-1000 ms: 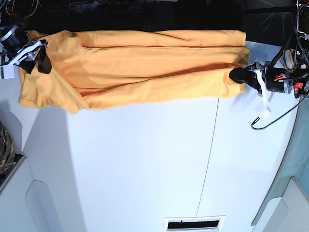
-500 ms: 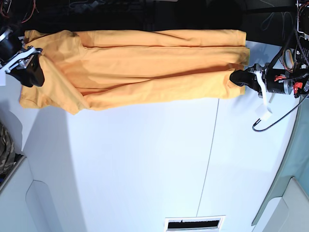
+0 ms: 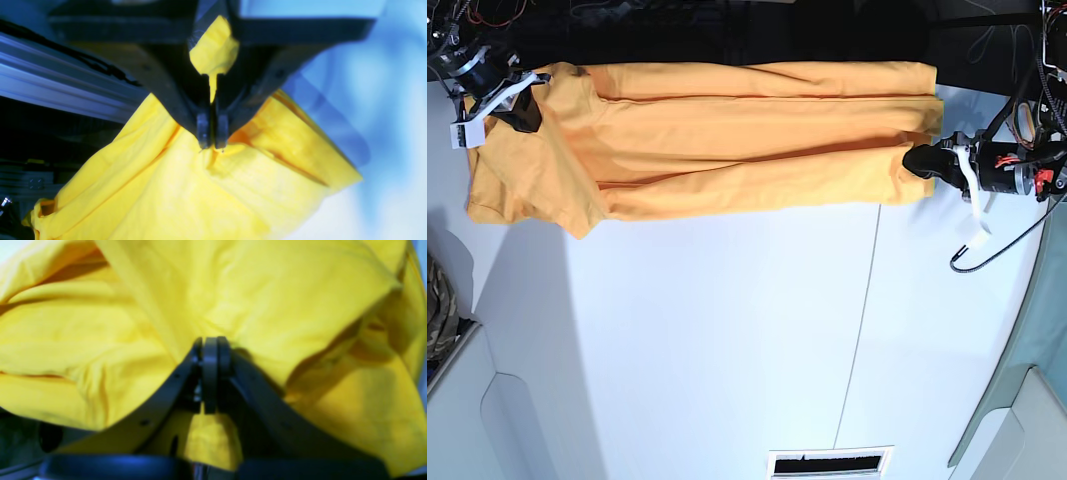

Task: Layout the t-shirt on the table in an organized manner, then fold the t-shirt properly
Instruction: 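Hold the folded shirt with both grippers and drag it to straighten, then regrasp the strip end with the left gripper and pull it taut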

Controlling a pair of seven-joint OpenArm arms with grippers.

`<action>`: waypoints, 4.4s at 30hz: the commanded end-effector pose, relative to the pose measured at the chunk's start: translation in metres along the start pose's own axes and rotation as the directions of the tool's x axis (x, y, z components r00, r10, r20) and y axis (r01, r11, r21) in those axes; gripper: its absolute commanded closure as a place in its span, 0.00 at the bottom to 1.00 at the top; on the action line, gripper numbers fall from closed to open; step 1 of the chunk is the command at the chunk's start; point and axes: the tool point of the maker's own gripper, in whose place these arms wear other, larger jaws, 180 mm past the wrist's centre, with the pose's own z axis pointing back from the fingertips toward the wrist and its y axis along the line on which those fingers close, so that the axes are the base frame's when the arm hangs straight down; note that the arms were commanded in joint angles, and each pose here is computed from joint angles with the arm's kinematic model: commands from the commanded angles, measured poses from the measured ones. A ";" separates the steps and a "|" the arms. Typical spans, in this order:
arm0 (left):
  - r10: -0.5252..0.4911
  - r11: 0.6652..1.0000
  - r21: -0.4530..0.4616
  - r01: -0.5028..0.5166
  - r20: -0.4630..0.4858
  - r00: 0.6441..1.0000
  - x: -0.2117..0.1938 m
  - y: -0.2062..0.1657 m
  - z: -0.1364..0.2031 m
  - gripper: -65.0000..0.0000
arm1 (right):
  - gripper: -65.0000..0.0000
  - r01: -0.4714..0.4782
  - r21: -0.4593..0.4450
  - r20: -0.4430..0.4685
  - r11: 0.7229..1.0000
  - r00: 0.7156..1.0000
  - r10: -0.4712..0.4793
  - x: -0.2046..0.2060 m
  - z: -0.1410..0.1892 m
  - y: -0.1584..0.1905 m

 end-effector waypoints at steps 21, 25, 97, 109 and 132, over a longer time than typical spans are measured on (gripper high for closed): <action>-0.120 0.987 -0.114 0.111 -0.079 0.990 -0.009 -0.036 0.052 1.00 | 1.00 0.150 -0.048 -0.023 0.987 0.988 -0.152 -0.012 -0.048 -0.039; -0.090 0.989 -0.124 0.076 -0.117 0.989 -0.030 -0.037 0.049 0.98 | 1.00 0.151 -0.041 -0.004 0.988 0.989 -0.151 -0.002 -0.051 -0.038; -0.041 0.999 0.041 0.035 0.147 0.988 0.098 0.017 -0.023 0.67 | 1.00 0.153 -0.041 0.130 0.987 0.981 -0.146 0.051 -0.052 -0.049; -0.077 0.992 0.115 0.053 0.215 0.974 0.109 0.034 0.014 0.34 | 1.00 0.153 -0.040 0.129 0.987 0.981 -0.146 0.051 -0.052 -0.049; 0.067 0.987 0.143 -0.079 0.085 0.994 0.043 0.056 -0.035 0.31 | 1.00 0.155 -0.040 0.116 0.987 0.982 -0.150 0.048 -0.052 -0.049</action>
